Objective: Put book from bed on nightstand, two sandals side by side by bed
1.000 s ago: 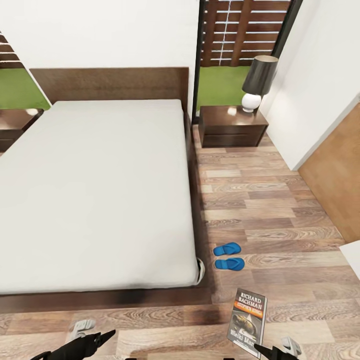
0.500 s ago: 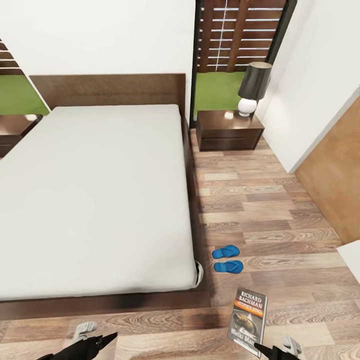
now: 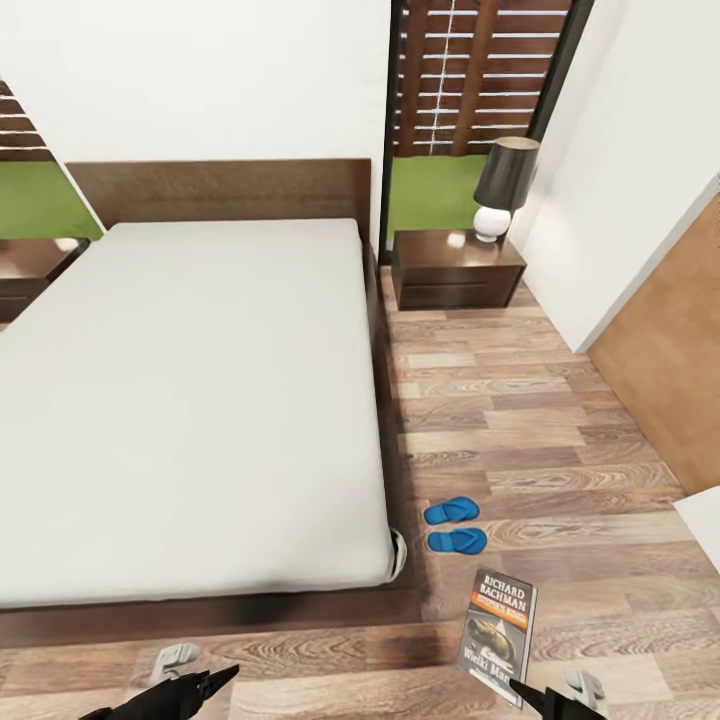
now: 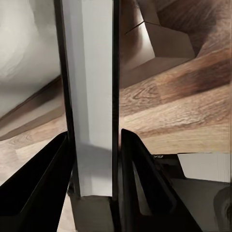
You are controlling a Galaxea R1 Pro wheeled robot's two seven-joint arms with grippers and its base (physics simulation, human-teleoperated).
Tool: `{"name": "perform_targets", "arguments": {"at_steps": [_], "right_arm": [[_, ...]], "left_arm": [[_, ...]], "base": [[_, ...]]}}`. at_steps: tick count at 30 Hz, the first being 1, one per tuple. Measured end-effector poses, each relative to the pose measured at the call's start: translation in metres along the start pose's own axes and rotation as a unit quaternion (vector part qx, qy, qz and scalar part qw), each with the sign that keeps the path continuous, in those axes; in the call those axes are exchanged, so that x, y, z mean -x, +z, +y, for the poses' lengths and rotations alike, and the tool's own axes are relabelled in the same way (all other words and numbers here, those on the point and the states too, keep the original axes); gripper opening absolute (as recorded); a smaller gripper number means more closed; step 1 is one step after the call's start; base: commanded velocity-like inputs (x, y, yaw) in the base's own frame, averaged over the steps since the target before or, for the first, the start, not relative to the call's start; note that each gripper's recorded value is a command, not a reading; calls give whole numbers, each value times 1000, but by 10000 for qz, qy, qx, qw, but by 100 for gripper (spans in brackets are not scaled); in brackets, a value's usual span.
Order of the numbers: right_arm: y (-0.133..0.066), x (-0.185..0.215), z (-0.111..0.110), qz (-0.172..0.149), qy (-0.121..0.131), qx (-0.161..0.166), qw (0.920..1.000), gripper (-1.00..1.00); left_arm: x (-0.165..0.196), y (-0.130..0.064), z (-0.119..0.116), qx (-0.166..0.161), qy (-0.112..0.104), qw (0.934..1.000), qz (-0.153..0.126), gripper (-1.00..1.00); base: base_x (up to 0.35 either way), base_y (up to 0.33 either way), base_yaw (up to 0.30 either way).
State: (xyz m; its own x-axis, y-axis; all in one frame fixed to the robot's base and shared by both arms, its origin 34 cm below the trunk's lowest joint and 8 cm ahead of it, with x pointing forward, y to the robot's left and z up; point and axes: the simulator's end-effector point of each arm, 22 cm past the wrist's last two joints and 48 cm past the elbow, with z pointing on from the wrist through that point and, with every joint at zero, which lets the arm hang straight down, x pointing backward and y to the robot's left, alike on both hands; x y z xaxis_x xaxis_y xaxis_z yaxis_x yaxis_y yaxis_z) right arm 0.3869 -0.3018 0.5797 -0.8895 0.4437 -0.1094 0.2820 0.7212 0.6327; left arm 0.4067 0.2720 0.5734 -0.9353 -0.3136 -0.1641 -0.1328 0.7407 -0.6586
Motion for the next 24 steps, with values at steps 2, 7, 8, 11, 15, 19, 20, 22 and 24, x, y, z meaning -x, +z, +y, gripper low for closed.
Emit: {"name": "perform_targets", "arguments": {"at_steps": [2,7,8,11,15,19,20,22,24], "right_arm": [[0,3,1,-57,-78,6,10000,-100],[-1,7,3,-113,-146,23,9998,-100],[-1,7,3,-120,-153,27,9998,-100],[-1,9,5,-135,-167,37,9998,-100],[-2,11,6,-158,-181,47,9997,-100],[-2,13,8,-180,-197,64,9996,-100],[-2,13,8,-188,-202,67,9996,-100],[-2,14,9,-200,-210,76,9995,-100],[-3,15,10,-211,-219,84,9995,-100]], "left_arm": [[1,1,-1,-7,7,10000,-9,100],[3,2,-5,-18,22,10000,-38,100],[3,2,-5,-25,23,10000,-42,100],[4,3,-8,-52,29,10000,-52,100],[6,4,-11,-76,45,9999,-79,100],[8,3,-13,-90,62,9999,-101,100],[9,3,-14,-93,67,9999,-108,100],[10,3,-14,-94,77,9999,-120,100],[11,3,-15,-102,88,9998,-132,100]], "base": [[0,0,0],[0,0,0],[0,0,0],[0,0,0],[0,0,0],[0,0,0],[0,0,0],[0,0,0],[0,0,0]]}}
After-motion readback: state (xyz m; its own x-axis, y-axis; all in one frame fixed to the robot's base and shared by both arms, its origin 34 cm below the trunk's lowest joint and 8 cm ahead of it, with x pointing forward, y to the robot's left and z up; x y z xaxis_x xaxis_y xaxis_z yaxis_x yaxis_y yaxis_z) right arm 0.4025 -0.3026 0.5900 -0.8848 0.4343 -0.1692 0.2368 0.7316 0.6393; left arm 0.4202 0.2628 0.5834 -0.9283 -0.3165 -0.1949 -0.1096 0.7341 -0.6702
